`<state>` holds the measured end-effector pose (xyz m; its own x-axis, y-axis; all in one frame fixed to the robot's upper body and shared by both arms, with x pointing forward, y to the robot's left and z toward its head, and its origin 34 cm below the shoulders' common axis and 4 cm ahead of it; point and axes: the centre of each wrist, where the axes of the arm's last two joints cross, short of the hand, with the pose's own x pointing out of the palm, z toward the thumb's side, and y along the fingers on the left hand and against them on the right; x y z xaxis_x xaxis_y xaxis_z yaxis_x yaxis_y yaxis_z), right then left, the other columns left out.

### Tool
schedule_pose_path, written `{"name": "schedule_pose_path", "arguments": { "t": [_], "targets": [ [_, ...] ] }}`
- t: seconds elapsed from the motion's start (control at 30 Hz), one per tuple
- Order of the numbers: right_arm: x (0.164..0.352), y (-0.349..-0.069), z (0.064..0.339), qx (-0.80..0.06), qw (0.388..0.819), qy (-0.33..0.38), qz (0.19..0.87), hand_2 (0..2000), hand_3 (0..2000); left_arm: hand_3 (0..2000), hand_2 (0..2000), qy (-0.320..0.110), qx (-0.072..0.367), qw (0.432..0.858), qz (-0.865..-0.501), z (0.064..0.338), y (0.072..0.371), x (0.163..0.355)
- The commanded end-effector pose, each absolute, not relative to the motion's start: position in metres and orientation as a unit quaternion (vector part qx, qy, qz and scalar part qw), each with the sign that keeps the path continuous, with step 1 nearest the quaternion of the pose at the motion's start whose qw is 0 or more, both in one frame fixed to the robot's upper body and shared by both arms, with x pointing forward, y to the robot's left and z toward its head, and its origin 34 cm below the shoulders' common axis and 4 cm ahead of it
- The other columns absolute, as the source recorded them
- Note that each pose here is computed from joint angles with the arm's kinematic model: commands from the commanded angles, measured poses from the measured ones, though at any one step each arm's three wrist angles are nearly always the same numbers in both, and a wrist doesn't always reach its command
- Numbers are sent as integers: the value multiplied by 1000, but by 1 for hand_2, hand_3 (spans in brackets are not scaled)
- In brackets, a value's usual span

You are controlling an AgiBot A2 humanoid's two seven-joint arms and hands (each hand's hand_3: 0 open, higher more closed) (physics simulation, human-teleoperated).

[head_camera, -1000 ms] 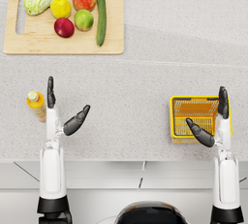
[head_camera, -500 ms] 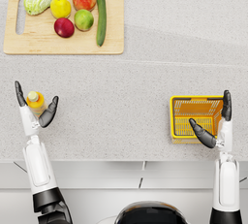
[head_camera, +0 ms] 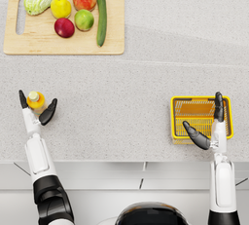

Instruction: Pick up the lemon tea and place it into the yellow basket

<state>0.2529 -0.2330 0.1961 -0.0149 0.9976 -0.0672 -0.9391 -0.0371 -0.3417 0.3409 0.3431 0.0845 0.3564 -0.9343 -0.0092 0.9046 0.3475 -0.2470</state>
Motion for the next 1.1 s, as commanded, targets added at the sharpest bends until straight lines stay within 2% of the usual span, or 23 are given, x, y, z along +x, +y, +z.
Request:
{"name": "schedule_pose_path", "arguments": {
  "t": [0.03, 0.07, 0.1, 0.13, 0.27, 0.3, 0.33, 0.43, 0.47, 0.5, 0.57, 0.73, 0.83, 0.93, 1.1],
  "targets": [
    [253, -230, 198, -147, 682, -103, 709, 0, 0, 0, 0, 87, -158, 819, -545, 81, 350, 358],
    [254, -231, 198, -146, 684, -104, 707, 0, 0, 0, 0, 87, -167, 820, -541, 79, 351, 358],
    [254, -231, 198, -146, 684, -105, 707, 0, 0, 327, 1361, 82, -173, 822, -537, 80, 353, 358],
    [252, -232, 198, -146, 686, -105, 705, 0, 0, 653, 2000, 77, -174, 823, -535, 80, 354, 357],
    [252, -230, 198, -144, 686, -108, 705, 0, 0, 1960, 2000, 83, -171, 817, -545, 79, 356, 357],
    [252, -229, 196, -141, 686, -106, 706, 0, 0, 2000, 2000, 84, -139, 820, -549, 84, 352, 355],
    [252, -227, 195, -139, 683, -105, 709, 0, 0, 2000, 2000, 72, -86, 813, -571, 97, 346, 351],
    [255, -200, 182, -121, 649, -92, 745, 0, 0, 2000, 2000, 18, 49, 771, -635, 157, 317, 344],
    [256, -190, 179, -116, 637, -89, 757, 0, 0, 2000, 2000, 4, 84, 754, -651, 173, 306, 341],
    [257, -176, 193, -128, 618, -112, 767, 0, 0, 2000, 2000, -12, 119, 736, -667, 189, 292, 338],
    [258, -155, 190, -118, 593, -113, 788, 0, 0, 2000, 2000, -32, 167, 700, -694, 210, 266, 330],
    [270, -124, 193, -108, 562, -121, 811, 0, 0, 2000, 2000, -69, 230, 622, -745, 240, 211, 317],
    [279, -106, 188, -94, 548, -111, 824, 0, 0, 2000, 2000, -83, 248, 575, -776, 247, 178, 310],
    [285, -92, 191, -91, 536, -113, 832, 0, 0, 2000, 2000, -100, 266, 520, -806, 252, 145, 293],
    [282, -75, 190, -88, 515, -111, 846, 0, 0, 2000, 2000, -119, 269, 468, -834, 255, 110, 280]
  ]
}}
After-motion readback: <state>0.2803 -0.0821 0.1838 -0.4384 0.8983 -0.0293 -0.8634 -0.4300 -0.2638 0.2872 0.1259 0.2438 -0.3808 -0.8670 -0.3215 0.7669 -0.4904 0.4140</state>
